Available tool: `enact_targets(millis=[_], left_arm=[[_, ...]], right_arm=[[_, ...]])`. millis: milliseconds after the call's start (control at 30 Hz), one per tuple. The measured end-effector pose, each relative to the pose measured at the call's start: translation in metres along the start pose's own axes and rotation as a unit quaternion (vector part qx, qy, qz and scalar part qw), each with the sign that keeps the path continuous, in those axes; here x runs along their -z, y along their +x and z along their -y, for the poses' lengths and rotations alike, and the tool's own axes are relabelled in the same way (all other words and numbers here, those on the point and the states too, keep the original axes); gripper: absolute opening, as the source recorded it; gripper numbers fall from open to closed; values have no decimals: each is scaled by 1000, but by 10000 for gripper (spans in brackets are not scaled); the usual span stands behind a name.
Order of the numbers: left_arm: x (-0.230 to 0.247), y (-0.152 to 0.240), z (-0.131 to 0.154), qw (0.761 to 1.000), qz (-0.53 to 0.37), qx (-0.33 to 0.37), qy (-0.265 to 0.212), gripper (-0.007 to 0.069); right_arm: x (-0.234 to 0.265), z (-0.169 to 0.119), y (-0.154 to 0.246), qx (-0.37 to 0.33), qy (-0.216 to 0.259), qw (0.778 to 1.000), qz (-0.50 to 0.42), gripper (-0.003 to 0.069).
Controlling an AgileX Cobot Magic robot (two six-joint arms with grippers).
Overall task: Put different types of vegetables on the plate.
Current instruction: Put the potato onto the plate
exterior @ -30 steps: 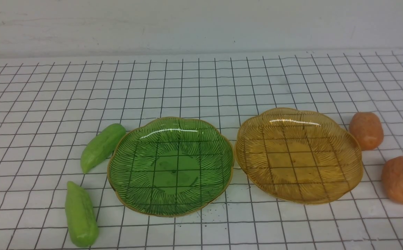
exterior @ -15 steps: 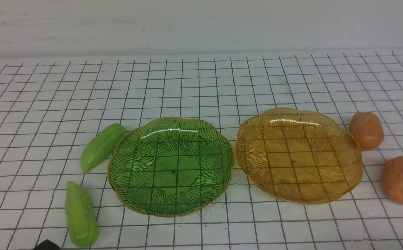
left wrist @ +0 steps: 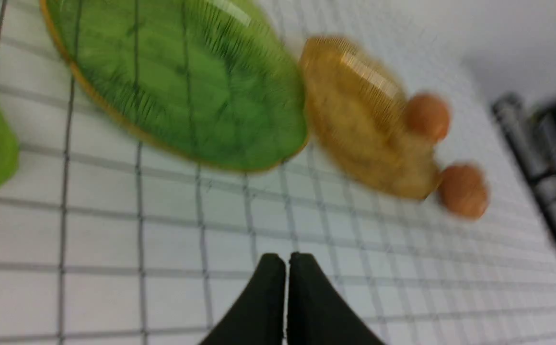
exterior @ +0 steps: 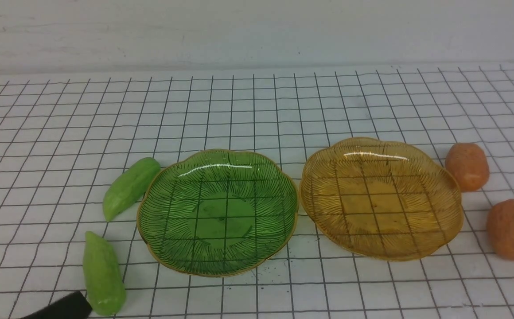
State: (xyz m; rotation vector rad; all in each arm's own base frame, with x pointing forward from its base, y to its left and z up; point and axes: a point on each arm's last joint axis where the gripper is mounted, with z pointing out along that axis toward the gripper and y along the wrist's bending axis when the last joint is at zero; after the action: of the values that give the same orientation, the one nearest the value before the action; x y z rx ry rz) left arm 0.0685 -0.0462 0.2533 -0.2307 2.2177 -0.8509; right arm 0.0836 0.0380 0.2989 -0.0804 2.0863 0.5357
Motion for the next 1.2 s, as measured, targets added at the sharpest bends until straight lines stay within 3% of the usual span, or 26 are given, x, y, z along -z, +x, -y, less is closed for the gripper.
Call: enact_targets(millis=[167, 267, 400, 633, 867, 1067, 1200], left_arm=[[-17, -20, -2, 991, -118, -11, -66, -7], [-27, -33, -4, 986, -146, -7, -86, -6], [-40, -46, -10, 982, -151, -7, -111, 3], [-61, -55, -26, 975, -163, -7, -151, 56], [-68, -51, -31, 966, -206, 6, -159, 139], [-68, -50, -31, 964, -215, 2, -158, 237], [-68, -50, -31, 964, -216, 2, -158, 248]], right_arm=[[-33, 18, -19, 8, 85, 984, -157, -12], [-61, 35, -33, 5, 146, 965, -216, -1], [-95, 54, -43, 22, 192, 946, -260, 46], [-133, 79, -53, 45, 258, 924, -279, 166], [-163, 96, -60, 40, 304, 913, -270, 316], [-194, 119, -56, 48, 361, 892, -266, 501], [-211, 131, -41, 25, 387, 877, -284, 546]])
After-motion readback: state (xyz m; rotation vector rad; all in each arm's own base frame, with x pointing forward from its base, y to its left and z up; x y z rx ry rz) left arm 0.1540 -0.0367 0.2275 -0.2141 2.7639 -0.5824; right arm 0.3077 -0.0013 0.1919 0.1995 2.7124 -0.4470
